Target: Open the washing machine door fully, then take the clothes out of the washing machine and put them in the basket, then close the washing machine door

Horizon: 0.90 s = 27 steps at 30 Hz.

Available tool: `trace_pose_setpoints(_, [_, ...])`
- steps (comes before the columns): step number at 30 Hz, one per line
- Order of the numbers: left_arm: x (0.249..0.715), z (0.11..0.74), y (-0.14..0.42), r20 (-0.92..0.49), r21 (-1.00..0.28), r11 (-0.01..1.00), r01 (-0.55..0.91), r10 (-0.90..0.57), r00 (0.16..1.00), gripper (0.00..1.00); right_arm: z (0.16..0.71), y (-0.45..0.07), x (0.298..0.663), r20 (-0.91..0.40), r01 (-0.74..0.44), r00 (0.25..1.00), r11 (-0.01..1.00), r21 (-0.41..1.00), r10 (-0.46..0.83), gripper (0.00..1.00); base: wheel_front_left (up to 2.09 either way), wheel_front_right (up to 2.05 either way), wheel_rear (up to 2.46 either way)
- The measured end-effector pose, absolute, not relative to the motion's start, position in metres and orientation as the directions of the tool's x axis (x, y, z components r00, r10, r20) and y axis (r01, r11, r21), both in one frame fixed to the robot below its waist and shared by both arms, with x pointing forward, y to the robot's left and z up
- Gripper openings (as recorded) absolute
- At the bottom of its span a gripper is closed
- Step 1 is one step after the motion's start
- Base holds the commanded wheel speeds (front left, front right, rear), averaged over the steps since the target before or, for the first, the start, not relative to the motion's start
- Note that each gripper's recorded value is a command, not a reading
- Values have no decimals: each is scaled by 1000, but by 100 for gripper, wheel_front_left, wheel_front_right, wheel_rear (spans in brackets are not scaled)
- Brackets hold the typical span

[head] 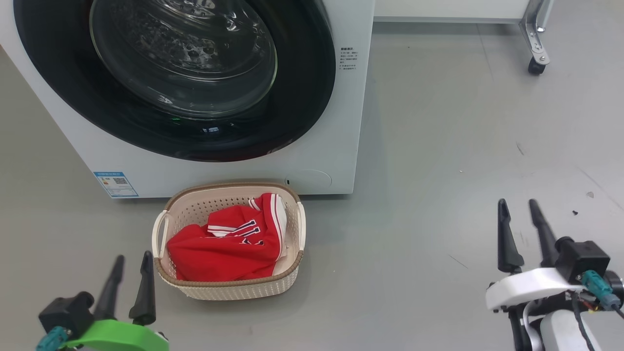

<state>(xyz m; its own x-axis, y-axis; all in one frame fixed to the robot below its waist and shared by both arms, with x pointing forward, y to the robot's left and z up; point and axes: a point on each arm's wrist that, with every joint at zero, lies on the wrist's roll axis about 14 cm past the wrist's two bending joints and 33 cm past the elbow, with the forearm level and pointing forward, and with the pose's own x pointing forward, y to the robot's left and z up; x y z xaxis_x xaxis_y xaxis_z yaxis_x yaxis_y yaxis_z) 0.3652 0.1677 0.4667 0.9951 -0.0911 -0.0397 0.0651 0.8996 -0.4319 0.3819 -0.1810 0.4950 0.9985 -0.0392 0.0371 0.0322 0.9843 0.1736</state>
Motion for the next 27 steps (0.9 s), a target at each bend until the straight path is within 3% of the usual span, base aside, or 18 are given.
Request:
trace_pose_setpoints(14, [356,447,162,-111,-500,866,18,-84,990,0,463,-188,371,-82,92,994,968,234,-75,0,0,0,0])
trace_pose_setpoints(27, [356,446,169,-133,-595,803,-36,-54,990,0,458,-197,374,-134,147,986,906,396,-102,0,0,0,0])
